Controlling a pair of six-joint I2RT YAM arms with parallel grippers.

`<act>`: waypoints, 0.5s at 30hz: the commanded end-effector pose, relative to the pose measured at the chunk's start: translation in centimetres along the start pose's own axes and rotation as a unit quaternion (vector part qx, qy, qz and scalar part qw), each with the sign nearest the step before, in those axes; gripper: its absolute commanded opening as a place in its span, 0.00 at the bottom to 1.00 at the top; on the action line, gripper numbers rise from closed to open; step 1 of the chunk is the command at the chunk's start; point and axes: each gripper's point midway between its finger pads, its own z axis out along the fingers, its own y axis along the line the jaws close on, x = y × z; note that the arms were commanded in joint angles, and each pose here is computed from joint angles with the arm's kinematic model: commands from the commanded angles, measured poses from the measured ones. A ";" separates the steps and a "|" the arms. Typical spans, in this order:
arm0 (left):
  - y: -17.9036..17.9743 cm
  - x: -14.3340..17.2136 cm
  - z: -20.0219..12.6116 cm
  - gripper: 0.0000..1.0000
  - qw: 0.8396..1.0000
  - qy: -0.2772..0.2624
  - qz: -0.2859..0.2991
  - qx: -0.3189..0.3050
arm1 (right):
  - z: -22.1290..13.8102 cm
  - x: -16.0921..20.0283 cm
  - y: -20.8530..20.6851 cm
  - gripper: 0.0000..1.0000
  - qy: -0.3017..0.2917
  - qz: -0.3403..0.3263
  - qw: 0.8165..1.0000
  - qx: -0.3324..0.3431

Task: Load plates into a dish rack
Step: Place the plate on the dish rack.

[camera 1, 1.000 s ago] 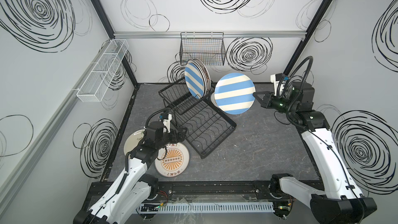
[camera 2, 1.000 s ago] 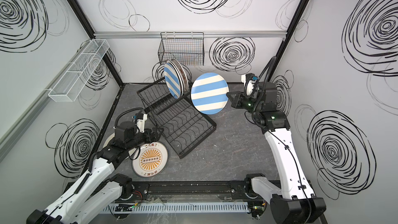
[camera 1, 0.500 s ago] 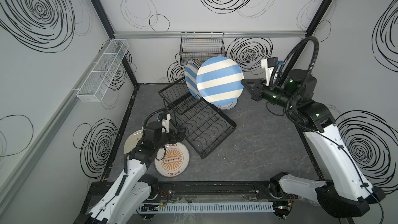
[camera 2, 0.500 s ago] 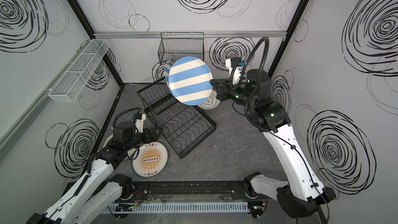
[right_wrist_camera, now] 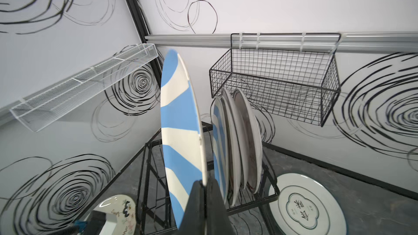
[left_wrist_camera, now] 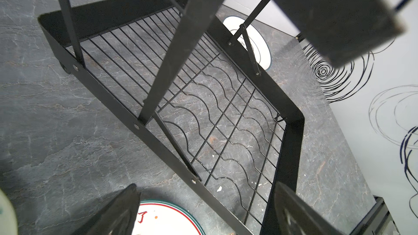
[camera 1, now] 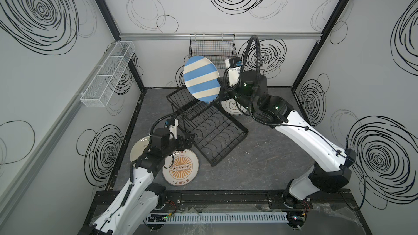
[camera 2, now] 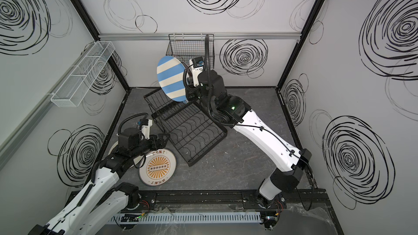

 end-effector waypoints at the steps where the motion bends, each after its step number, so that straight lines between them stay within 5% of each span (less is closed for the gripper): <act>1: -0.3 -1.6 -0.6 0.96 1.000 -0.026 0.016 -0.001 | -1.4 -4.0 -1.7 0.00 -0.088 -0.012 0.991 0.104; 15: -0.1 -1.6 -0.5 0.96 0.999 -0.026 0.018 -0.004 | 1.5 -0.8 -0.5 0.00 -0.077 -0.058 0.984 0.149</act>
